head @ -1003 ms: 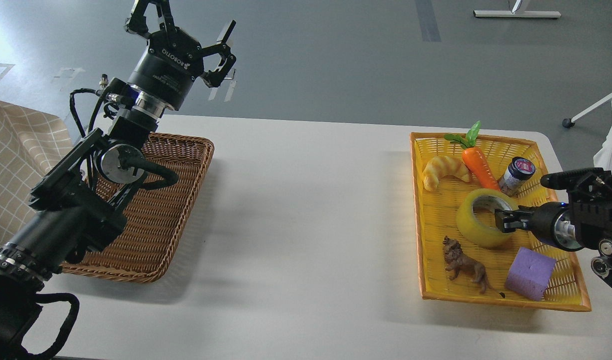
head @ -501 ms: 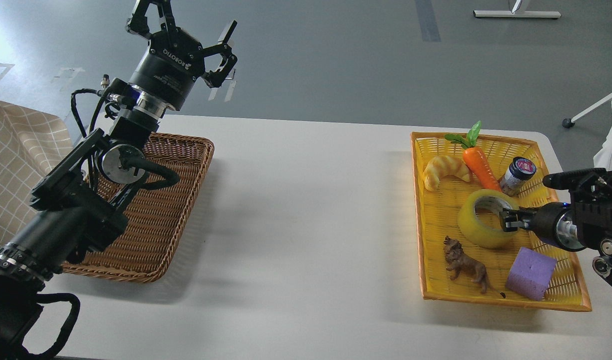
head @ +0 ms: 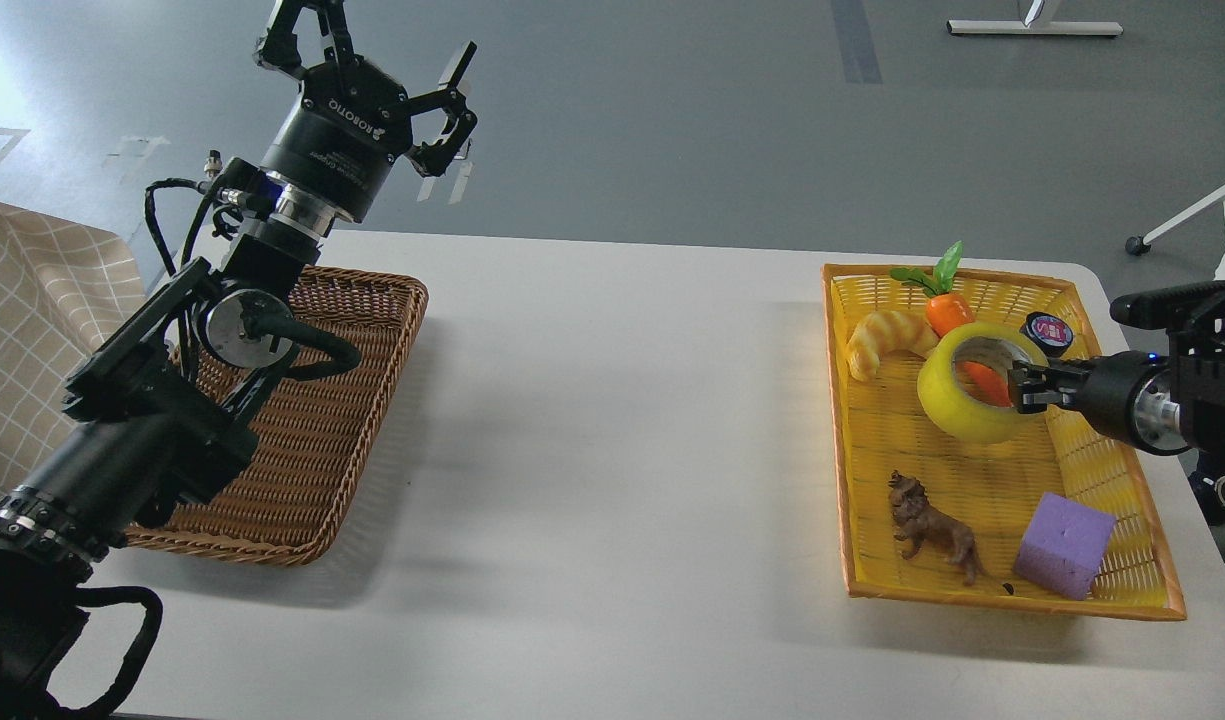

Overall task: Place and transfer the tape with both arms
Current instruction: 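Lift the tape roll out of the tray toward the table center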

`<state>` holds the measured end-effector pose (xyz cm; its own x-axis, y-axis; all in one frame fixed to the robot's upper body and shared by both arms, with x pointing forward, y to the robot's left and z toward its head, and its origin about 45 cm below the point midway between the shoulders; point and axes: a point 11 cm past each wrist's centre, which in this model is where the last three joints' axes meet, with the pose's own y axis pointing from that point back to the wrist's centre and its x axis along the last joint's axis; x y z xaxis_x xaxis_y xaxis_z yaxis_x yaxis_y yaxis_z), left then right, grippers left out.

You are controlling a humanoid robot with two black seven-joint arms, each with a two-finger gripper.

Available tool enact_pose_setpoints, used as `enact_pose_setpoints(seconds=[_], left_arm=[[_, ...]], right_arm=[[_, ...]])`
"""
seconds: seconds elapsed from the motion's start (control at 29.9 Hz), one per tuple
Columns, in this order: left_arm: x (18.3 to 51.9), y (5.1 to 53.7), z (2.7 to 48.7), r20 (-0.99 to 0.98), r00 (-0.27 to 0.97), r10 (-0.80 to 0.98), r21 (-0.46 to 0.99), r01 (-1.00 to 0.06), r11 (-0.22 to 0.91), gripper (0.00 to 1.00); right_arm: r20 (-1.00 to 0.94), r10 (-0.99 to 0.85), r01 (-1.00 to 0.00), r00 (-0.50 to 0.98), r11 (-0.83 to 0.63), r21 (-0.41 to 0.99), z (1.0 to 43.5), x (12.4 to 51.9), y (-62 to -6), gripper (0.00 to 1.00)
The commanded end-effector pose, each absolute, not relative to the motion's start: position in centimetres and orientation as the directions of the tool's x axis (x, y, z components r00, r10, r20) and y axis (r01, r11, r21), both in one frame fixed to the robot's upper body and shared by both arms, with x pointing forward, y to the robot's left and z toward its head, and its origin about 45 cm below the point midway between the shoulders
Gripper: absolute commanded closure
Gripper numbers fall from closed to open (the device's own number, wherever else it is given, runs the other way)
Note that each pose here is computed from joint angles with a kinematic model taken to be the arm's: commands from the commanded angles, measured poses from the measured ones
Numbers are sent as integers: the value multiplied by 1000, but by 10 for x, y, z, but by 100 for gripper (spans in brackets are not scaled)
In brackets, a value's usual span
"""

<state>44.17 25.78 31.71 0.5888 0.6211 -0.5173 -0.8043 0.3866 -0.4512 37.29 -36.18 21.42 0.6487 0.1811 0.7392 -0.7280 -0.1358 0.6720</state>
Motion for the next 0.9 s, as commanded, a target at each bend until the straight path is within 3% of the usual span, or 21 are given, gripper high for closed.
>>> enact_pose_setpoints(seconds=[0.0, 0.37, 0.57, 0.87], left_arm=[[442, 258, 317, -517, 589, 621, -451, -804, 387, 2], [442, 258, 317, -517, 588, 622, -452, -804, 386, 2], [442, 259, 318, -515, 589, 622, -453, -804, 386, 2], [442, 258, 318, -516, 589, 621, -454, -803, 385, 2]], right_arm=[[792, 175, -772, 585, -177, 610, 242, 383, -349, 100], [876, 155, -803, 457, -351, 481, 286, 416, -267, 100], [870, 195, -739, 453, -462, 489, 274, 414, -203, 100], [821, 266, -652, 505, -506, 565, 237, 412, -148, 100]])
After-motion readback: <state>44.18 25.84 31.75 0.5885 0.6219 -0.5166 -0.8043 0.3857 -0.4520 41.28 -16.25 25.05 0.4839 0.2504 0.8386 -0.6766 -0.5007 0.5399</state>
